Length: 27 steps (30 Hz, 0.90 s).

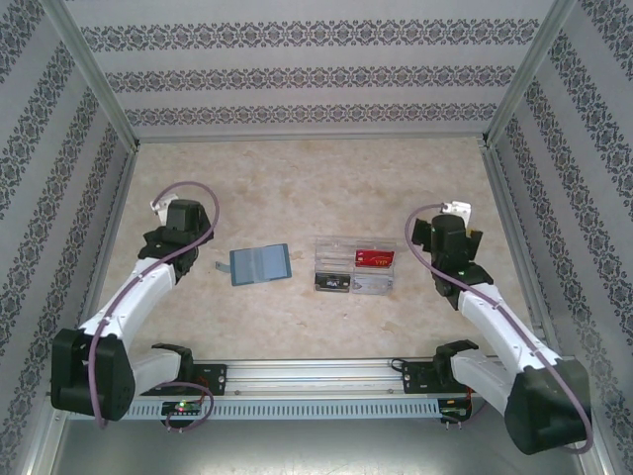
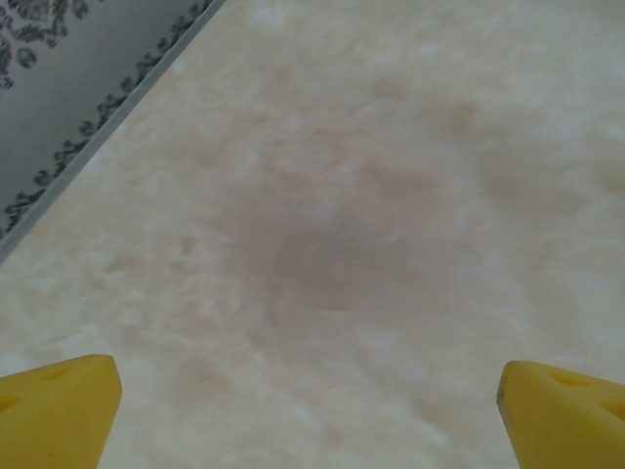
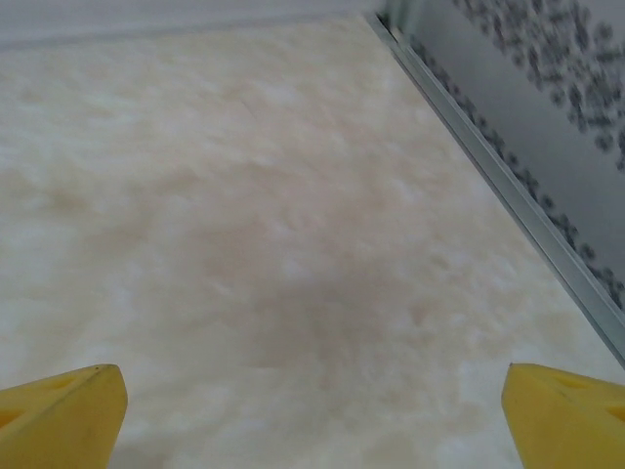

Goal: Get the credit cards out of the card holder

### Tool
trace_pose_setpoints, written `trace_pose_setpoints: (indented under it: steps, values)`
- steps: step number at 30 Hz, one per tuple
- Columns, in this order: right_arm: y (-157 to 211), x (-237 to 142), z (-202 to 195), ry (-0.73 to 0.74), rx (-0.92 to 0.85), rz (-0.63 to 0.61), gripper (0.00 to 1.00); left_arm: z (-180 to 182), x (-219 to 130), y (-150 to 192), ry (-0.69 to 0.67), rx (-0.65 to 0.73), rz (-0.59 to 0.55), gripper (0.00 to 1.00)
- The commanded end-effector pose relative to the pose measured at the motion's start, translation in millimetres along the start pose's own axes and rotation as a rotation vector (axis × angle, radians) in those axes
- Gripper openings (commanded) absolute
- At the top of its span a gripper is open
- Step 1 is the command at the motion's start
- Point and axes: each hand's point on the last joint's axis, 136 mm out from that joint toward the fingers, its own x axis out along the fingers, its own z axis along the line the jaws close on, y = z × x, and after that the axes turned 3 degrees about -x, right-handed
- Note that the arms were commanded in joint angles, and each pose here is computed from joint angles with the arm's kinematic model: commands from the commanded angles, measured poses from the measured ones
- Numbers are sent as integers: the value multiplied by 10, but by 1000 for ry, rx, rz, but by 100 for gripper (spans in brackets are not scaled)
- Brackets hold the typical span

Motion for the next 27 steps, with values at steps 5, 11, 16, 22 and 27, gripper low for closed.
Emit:
trace_pose_setpoints:
  steps: [5,11,16,22,27]
  values:
    - [46,477,-16,4,20,-40,98,150,557,62,-73,57,-90,100]
    - [-163,710,317,-130,-41,-121,98,-225,707,-88,135,25,-175,100]
    - [-169,772,442,-221,-77,-147,98,-308,708,-115,207,42,-224,99]
    - [-58,770,415,-267,-33,-237,98,-487,621,-49,332,98,-257,100]
    - [-49,778,414,-265,-33,-230,98,-640,624,69,436,135,-328,100]
